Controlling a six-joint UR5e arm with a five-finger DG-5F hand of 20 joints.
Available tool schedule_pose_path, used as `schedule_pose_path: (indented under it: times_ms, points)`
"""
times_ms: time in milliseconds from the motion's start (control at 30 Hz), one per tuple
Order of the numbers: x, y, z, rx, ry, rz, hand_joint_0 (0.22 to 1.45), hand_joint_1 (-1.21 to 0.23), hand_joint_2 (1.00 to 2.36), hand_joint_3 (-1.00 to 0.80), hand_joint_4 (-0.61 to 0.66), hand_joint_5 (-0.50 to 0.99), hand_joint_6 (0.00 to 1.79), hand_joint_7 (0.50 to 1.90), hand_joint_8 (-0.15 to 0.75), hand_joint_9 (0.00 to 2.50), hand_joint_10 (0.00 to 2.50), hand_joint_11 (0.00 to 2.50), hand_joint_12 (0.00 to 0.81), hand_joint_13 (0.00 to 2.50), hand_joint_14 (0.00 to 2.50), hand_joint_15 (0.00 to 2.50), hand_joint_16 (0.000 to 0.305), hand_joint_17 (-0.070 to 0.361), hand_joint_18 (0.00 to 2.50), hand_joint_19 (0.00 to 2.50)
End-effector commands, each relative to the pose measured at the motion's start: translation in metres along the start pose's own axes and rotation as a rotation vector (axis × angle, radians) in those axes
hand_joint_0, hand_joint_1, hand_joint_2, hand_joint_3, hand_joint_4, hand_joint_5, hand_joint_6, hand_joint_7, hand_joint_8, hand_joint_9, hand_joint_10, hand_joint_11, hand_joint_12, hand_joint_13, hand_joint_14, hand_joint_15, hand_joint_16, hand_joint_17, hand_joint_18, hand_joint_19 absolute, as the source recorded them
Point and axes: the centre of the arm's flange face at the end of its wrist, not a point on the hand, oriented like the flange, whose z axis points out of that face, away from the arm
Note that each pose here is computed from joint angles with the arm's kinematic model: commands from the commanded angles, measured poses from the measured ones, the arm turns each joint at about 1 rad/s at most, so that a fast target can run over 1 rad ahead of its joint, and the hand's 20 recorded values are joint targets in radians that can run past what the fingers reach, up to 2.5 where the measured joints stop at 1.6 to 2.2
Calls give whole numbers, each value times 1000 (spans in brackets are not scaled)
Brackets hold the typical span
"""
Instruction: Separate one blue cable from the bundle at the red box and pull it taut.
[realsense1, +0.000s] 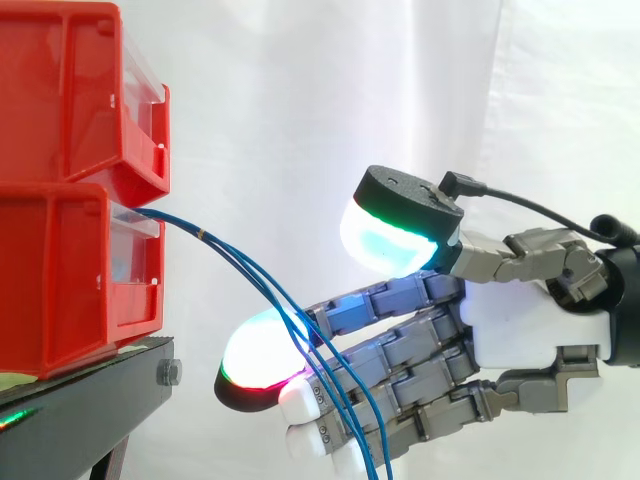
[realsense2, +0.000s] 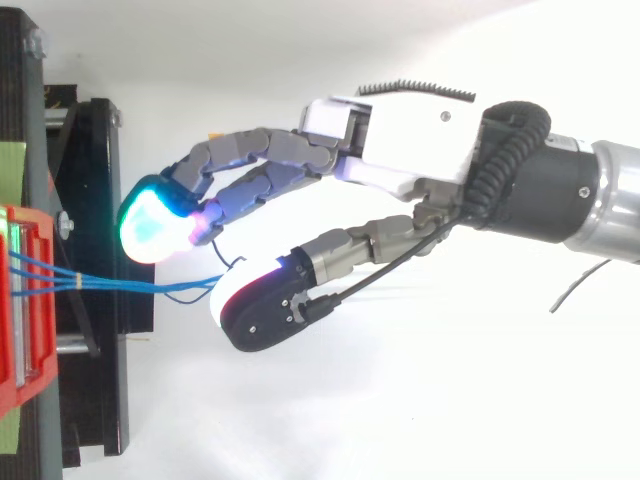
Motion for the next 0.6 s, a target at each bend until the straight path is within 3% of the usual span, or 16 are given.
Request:
schedule_pose_path:
  times_ms: [0, 100, 333, 567]
  points:
    - [0, -2, 3, -13, 2, 14, 536, -667, 1000, -500, 274, -169, 503, 820, 284, 678, 11, 311, 343, 587, 12, 276, 56, 126, 364, 483]
    - [2, -10, 4, -5, 8, 14, 536, -667, 1000, -500, 281, -164, 503, 846, 290, 685, 11, 320, 343, 597, 13, 289, 56, 126, 369, 484]
    - [7, -18, 12, -54, 38, 54, 547, -694, 1000, -500, 279, -160, 503, 879, 285, 694, 12, 334, 341, 613, 13, 304, 56, 126, 385, 502]
    - [13, -35, 18, -74, 68, 102, 570, -714, 1000, -492, 274, -151, 503, 959, 281, 708, 14, 365, 340, 639, 15, 335, 55, 124, 403, 514]
